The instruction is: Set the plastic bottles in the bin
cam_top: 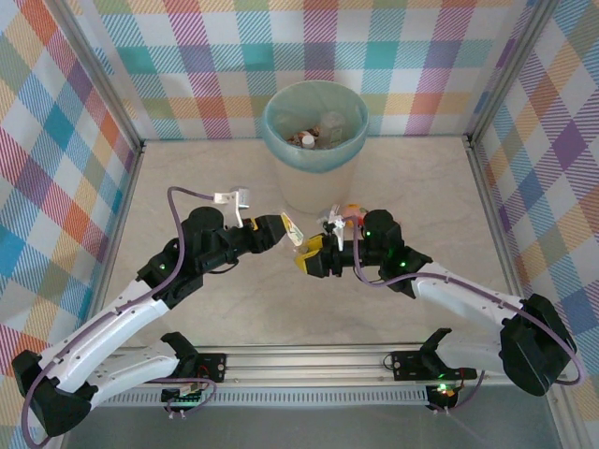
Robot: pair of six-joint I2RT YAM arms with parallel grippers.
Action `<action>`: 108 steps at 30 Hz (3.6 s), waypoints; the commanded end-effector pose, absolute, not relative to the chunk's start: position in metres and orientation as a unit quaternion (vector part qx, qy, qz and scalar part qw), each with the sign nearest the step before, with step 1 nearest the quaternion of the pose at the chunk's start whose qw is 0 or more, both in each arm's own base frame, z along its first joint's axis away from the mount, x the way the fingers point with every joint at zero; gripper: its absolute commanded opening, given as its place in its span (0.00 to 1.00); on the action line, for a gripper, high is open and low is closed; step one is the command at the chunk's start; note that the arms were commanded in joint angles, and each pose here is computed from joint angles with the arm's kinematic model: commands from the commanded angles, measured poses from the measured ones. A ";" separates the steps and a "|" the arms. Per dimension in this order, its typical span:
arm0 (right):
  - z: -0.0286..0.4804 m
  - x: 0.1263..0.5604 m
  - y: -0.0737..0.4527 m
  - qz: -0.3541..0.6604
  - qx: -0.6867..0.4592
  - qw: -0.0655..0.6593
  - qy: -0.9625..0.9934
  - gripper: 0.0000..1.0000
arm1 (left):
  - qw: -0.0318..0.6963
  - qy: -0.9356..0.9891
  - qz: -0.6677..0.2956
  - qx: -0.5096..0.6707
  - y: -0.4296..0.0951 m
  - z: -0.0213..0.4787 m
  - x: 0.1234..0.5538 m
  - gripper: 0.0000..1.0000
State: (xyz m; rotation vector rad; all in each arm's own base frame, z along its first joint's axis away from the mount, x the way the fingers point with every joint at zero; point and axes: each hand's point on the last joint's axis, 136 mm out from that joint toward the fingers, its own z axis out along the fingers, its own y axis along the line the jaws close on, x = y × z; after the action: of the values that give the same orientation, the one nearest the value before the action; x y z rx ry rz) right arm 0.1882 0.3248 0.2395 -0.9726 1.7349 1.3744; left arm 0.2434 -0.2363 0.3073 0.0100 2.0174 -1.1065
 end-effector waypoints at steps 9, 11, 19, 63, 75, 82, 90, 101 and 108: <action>0.307 0.215 0.285 0.417 -0.323 0.479 0.702 0.76 | 0.519 0.773 -0.364 -0.024 -0.198 0.370 0.264 0.52; 0.317 0.228 0.265 0.371 -0.282 0.511 0.722 0.78 | 0.548 0.761 -0.348 -0.020 -0.198 0.396 0.275 0.52; 0.340 0.240 0.222 0.267 -0.248 0.583 0.726 0.82 | 0.628 0.747 -0.215 0.029 -0.223 0.473 0.348 0.53; 0.313 0.219 0.217 0.271 -0.283 0.551 0.736 0.82 | 0.593 0.805 0.008 0.033 -0.258 0.382 0.562 0.73; 0.304 0.221 0.222 0.275 -0.284 0.538 0.745 0.82 | 0.510 0.857 -0.065 0.024 -0.280 0.311 0.562 0.65; 0.302 0.221 0.221 0.276 -0.276 0.526 0.756 0.83 | 0.495 0.863 -0.099 -0.009 -0.271 0.302 0.571 0.69; 0.282 0.258 0.211 0.188 -0.236 0.484 0.822 0.87 | 0.563 0.806 -0.182 -0.001 -0.271 0.410 0.542 0.82; 0.239 0.340 0.146 0.131 -0.125 0.448 0.876 0.91 | 0.555 0.781 -0.279 0.064 -0.260 0.488 0.434 0.87; 0.173 0.381 0.121 0.097 -0.146 0.396 0.901 0.93 | 0.514 0.799 -0.304 0.071 -0.238 0.446 0.369 0.88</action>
State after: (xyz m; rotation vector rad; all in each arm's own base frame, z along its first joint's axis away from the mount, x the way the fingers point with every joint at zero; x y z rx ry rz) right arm 0.3727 0.1178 0.1990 -0.2750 2.2621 0.2343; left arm 0.3785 -0.2275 0.4867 0.1432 1.8297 -0.6805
